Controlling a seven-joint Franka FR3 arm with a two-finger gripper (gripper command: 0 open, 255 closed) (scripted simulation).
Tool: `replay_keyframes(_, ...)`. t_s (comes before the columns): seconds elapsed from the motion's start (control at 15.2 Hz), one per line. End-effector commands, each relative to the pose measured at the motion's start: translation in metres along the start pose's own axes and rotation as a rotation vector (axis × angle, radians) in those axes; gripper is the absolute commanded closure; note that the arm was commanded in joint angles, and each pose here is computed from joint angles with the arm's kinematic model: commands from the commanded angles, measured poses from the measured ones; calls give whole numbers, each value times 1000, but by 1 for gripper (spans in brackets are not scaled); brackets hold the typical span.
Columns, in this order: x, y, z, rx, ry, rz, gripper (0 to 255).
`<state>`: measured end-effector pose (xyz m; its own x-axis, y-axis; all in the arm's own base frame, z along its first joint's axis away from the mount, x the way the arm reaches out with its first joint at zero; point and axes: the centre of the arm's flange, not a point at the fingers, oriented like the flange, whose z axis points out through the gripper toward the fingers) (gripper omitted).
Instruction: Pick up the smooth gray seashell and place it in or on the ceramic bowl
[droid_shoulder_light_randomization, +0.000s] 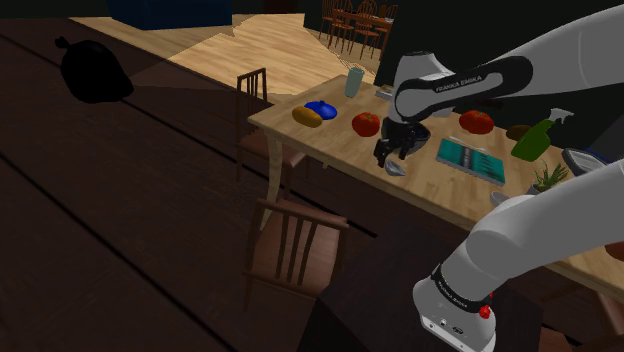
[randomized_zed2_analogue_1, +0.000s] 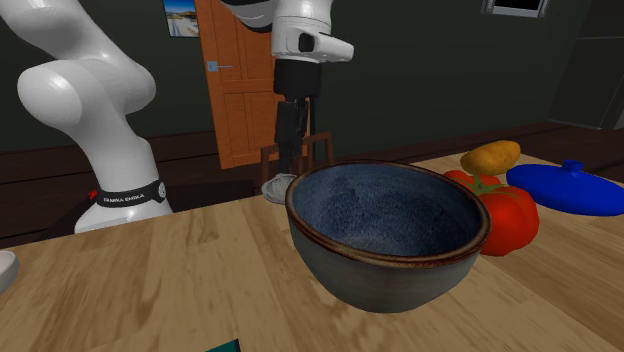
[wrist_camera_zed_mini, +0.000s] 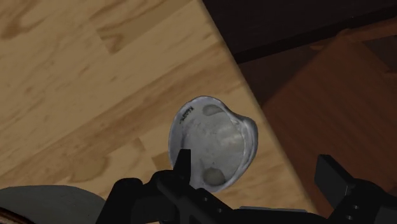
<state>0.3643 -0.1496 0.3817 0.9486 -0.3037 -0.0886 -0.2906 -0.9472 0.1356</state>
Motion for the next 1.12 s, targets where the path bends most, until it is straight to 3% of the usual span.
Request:
replay_keyframes(0.0,0,-2,10,-6,-2,-1,0)
replay_keyframes(0.26,0,-2,29,-6,-2,-1,0)
replay_keyframes(0.73,0,-2,28,-6,-2,-1,0)
replay_keyframes(0.79,0,-2,28,-6,-2,-1,255)
replay_keyframes(1.06,0,-2,28,-6,-2,-1,255)
